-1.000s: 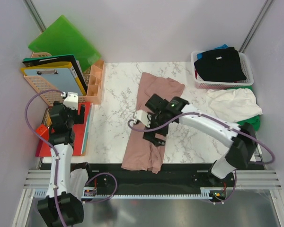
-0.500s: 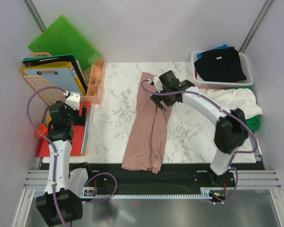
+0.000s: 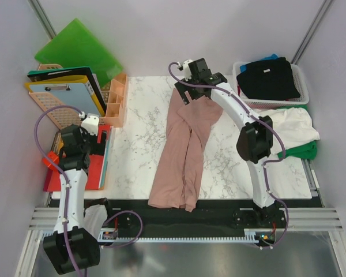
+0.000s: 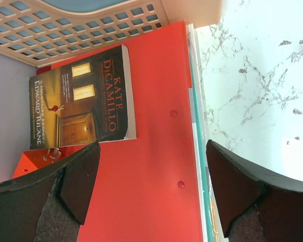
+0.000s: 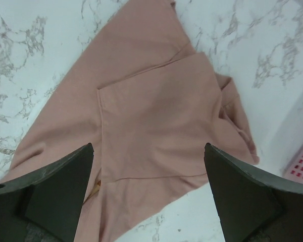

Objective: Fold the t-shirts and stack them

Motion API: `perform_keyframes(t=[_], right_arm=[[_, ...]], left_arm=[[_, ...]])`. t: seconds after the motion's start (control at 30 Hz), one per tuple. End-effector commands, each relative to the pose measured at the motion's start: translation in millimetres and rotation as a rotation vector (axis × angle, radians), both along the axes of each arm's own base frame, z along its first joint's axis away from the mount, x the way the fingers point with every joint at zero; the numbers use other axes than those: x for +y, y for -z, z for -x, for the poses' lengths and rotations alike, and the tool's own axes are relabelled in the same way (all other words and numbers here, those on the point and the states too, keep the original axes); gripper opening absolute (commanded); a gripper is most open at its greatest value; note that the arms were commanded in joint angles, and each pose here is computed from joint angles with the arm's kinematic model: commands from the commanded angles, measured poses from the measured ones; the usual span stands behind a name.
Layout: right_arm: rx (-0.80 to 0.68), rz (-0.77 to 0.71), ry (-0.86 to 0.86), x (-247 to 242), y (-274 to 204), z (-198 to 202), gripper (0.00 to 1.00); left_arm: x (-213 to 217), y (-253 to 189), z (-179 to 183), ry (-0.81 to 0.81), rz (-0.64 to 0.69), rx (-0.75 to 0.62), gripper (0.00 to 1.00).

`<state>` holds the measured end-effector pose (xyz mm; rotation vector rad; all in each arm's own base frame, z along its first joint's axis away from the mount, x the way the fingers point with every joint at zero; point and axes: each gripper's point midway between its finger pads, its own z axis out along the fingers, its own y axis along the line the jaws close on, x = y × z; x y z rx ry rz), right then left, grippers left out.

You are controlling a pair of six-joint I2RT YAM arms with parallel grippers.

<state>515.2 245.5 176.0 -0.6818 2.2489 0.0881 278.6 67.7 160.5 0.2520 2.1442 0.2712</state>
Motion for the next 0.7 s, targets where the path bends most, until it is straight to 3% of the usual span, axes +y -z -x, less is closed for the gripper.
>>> perform_keyframes(t=[0.0,0.13,0.33,0.67], right_arm=[[0.14,-0.027,0.047,2.7,49.6,2.3,0.98],[0.194,-0.047,0.104,-3.4,82.1,-6.4,0.98],[0.189,-0.063,0.109,-7.9,77.4,-4.3,0.98],[0.284,-0.079,0.114,-18.7,129.2,-8.9,0.98]], left_arm=[[-1.8,-1.1,-3.9,0.016,0.009,-0.001,0.92],[-3.4,4.8,-3.4,0.018,0.02,0.016,0.92],[-1.7,4.2,-1.0,0.017,0.005,0.012,0.92],[-2.2,16.2,2.5,0.017,0.01,0.041,0.92]])
